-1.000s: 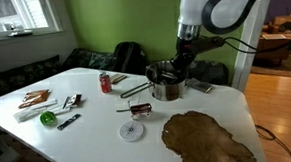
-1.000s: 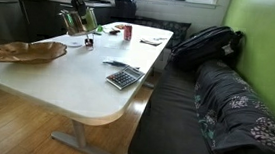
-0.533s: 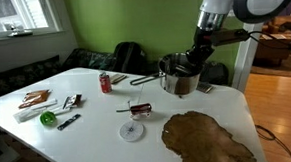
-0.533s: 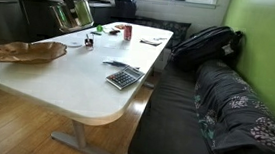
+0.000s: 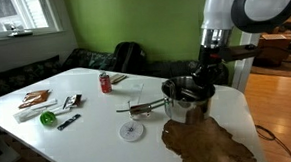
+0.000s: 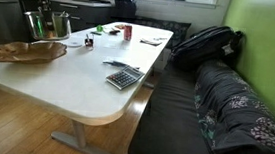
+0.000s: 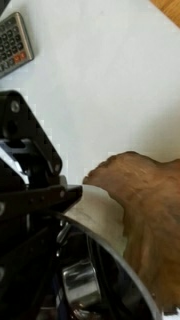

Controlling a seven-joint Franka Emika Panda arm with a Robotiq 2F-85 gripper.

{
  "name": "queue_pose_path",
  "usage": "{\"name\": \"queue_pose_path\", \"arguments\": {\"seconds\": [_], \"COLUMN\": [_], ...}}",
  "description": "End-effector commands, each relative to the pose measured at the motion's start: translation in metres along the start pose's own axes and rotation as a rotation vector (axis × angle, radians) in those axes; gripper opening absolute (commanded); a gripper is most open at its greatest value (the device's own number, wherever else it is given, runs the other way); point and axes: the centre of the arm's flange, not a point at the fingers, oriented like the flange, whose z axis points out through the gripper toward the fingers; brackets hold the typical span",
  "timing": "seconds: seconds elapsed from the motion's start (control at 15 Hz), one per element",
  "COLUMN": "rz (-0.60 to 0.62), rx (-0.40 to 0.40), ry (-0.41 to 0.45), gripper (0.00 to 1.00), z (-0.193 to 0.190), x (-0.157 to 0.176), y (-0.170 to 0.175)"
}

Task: Pick up the silver pot and put it on the brown bowl

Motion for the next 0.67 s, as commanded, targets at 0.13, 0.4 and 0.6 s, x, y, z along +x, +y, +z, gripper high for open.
{"name": "queue_pose_path", "arguments": {"seconds": [0.13, 0.4, 0.6], "rz": [-0.1, -0.161, -0.221], "rx": [-0.04, -0.073, -0.077], "ry": [-0.128, -0.056, 0.017], "gripper": [0.01, 0.01, 0.01], "z": [-0.006, 0.005, 0.016], "x": [-0.05, -0.06, -0.062], "y": [0.014, 0.019, 0.022]}}
